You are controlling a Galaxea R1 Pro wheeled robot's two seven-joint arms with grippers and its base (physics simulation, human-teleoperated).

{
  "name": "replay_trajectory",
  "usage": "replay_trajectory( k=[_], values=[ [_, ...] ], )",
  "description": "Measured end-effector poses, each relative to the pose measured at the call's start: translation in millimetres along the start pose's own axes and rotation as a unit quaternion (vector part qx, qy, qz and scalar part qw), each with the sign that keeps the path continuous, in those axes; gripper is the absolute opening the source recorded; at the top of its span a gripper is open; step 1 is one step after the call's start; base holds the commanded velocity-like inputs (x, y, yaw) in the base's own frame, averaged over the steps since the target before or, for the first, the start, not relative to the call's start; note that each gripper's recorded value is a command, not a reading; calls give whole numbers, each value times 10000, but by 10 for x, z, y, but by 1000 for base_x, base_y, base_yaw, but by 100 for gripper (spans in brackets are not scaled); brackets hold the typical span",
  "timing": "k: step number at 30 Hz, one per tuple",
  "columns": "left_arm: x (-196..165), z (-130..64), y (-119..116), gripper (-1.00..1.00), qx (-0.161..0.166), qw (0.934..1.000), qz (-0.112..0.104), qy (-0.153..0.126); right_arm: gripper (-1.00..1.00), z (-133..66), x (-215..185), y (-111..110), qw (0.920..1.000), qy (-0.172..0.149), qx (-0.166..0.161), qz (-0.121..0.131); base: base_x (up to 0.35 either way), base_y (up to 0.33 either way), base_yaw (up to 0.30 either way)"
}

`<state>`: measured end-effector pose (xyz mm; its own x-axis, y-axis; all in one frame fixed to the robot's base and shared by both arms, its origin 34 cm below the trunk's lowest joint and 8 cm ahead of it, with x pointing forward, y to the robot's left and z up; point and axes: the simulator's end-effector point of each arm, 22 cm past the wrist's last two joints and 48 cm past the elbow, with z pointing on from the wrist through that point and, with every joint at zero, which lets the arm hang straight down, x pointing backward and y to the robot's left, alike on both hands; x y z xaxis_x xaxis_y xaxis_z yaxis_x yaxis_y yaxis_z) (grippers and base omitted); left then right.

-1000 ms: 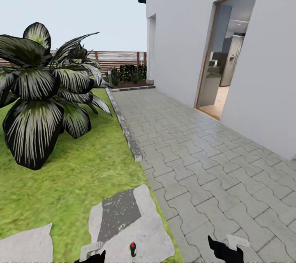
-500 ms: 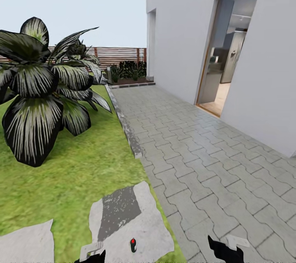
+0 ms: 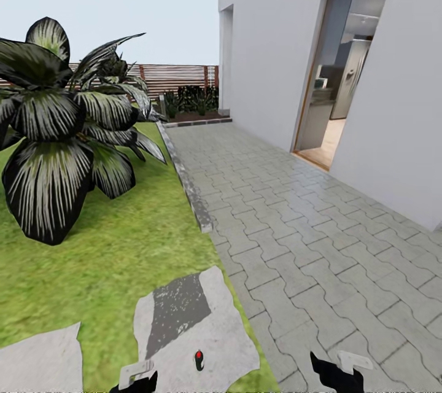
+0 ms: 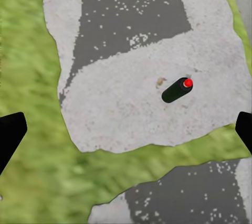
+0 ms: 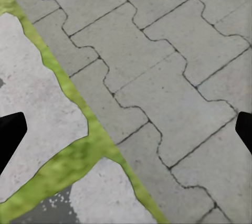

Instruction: In the garden, pick up the pesticide atomizer on the floor and spray pesticide onto both trees until each tree trunk is fully covered.

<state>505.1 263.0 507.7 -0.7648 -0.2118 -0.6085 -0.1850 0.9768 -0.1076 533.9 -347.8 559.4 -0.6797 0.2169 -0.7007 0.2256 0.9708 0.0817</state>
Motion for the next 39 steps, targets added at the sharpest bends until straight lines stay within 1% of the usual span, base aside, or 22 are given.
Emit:
replay_trajectory(
  k=[20, 39],
  values=[
    [138, 27, 30, 100, -33, 9999, 5, 137, 100, 28, 142, -27, 9999, 152, 32, -17, 0, 0, 0],
    [152, 29, 33, 100, -36, 9999, 6, 152, 100, 30, 156, -31, 9999, 166, 35, -17, 0, 0, 0]
  ],
)
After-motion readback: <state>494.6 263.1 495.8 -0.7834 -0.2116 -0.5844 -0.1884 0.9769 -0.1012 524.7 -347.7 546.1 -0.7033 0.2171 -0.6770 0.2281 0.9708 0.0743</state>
